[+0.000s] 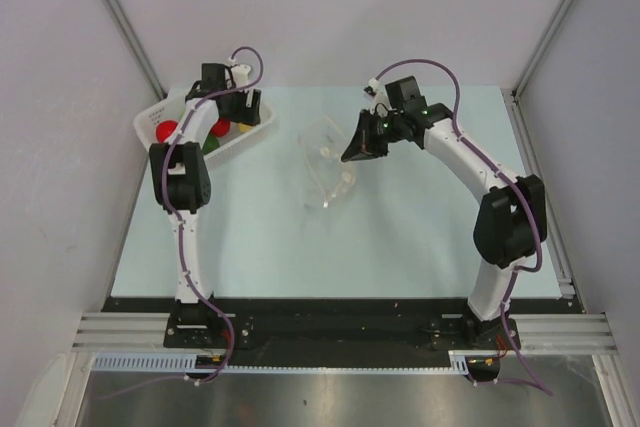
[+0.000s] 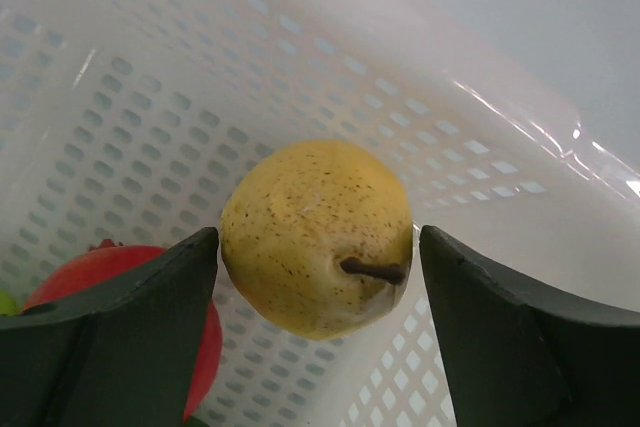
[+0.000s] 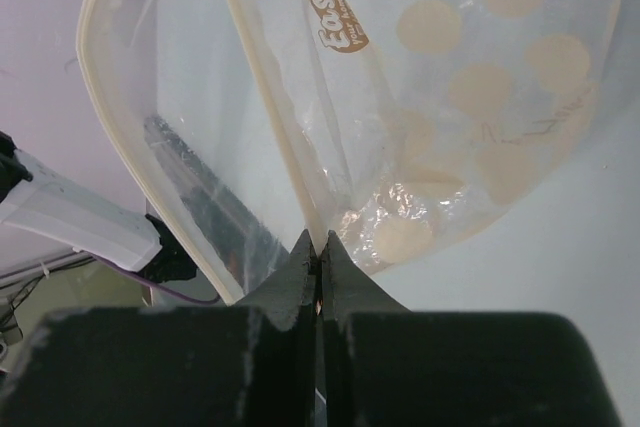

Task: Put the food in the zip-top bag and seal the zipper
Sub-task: Pick up the fake fruit from the bin, then place the fake fruit in the zipper food storage bag.

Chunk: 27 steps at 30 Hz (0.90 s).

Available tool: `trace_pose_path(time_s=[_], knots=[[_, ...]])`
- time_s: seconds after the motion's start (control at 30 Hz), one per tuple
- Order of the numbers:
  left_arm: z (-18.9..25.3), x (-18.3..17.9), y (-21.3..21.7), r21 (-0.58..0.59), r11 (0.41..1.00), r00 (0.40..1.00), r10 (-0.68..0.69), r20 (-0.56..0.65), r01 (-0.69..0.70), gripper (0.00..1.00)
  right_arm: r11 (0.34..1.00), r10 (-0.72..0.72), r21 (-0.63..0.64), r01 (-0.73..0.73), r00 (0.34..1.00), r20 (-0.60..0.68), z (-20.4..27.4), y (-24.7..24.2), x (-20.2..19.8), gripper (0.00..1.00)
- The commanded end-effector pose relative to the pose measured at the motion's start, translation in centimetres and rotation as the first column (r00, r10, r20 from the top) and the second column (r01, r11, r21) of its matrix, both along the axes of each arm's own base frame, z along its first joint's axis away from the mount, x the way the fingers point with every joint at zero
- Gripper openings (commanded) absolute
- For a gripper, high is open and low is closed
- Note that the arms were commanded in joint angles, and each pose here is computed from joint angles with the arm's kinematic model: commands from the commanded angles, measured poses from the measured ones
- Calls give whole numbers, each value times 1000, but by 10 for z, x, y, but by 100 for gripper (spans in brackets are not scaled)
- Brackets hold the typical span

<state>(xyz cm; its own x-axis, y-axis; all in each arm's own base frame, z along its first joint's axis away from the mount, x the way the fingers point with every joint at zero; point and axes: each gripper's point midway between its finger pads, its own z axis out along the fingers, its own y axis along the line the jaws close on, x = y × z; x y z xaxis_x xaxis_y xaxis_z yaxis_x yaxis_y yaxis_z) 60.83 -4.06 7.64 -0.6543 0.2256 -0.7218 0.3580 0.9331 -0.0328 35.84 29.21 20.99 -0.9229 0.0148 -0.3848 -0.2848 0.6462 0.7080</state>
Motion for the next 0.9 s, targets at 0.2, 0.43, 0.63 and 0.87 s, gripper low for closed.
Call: trace_pose_path(time_s=[0.2, 0.43, 0.63, 0.87], knots=[[74, -4, -22, -119, 991, 989, -36, 141, 53, 48, 999, 1, 34, -1, 1000, -8, -12, 27, 29, 0], [180, -24, -33, -184, 979, 956, -33, 292, 90, 40, 999, 16, 48, -16, 1000, 6, -12, 42, 39, 0], [254, -96, -86, -405, 875, 945, -151, 291, 264, 40, 997, 23, 67, -25, 999, 29, -5, 52, 43, 0], [259, -195, -174, -428, 770, 879, -375, 296, 473, 41, 997, 30, 75, -34, 998, 50, 1, 56, 44, 0]])
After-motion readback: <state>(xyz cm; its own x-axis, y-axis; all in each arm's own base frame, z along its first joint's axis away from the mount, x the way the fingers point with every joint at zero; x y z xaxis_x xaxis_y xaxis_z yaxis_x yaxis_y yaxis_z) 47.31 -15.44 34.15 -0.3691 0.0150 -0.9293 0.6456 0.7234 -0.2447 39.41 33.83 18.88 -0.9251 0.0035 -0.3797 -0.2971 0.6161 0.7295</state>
